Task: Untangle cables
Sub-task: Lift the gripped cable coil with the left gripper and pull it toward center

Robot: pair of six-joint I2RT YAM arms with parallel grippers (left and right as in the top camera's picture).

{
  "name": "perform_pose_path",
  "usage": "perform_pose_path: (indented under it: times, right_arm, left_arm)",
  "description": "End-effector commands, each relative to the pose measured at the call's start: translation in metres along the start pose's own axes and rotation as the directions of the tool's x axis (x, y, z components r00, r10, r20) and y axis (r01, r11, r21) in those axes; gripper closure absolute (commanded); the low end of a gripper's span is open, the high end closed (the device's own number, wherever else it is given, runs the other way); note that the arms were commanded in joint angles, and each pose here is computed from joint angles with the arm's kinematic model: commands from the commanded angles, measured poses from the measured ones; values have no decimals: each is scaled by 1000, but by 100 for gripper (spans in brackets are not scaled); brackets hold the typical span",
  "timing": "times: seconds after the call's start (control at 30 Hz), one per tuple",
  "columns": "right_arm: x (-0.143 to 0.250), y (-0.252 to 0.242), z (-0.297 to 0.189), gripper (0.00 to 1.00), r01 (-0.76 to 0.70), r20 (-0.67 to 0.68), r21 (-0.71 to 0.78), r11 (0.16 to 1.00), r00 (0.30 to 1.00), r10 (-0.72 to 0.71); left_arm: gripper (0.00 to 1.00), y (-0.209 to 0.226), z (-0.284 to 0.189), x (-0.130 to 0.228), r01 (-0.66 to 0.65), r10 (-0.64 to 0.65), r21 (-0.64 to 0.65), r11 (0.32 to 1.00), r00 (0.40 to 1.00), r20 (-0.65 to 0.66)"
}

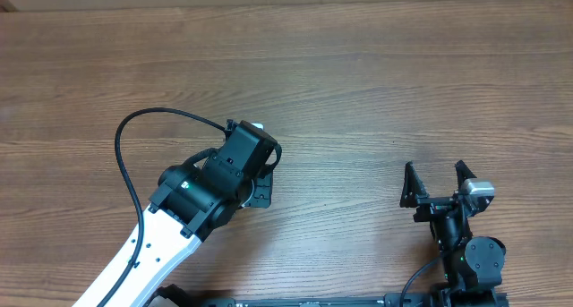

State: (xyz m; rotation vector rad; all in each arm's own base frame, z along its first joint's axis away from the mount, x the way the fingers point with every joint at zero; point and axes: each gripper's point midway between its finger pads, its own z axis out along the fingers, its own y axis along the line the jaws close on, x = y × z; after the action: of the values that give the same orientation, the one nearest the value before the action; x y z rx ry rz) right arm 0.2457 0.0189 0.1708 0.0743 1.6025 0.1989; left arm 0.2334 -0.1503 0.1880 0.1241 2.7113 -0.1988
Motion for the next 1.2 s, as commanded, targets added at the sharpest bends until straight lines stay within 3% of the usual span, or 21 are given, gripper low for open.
perform_pose_path:
  times: [0.0,1.17]
  right_arm:
    - [1,0,0,0,0,5,-2,1000,1000,0]
    - [1,0,0,0,1,5,-2,1000,1000,-1]
  left_arm:
    - [96,0,-1,-1,17,-17,-5,1000,1000,17]
    - [96,-2,6,-4,34,-34,5,999,999,33]
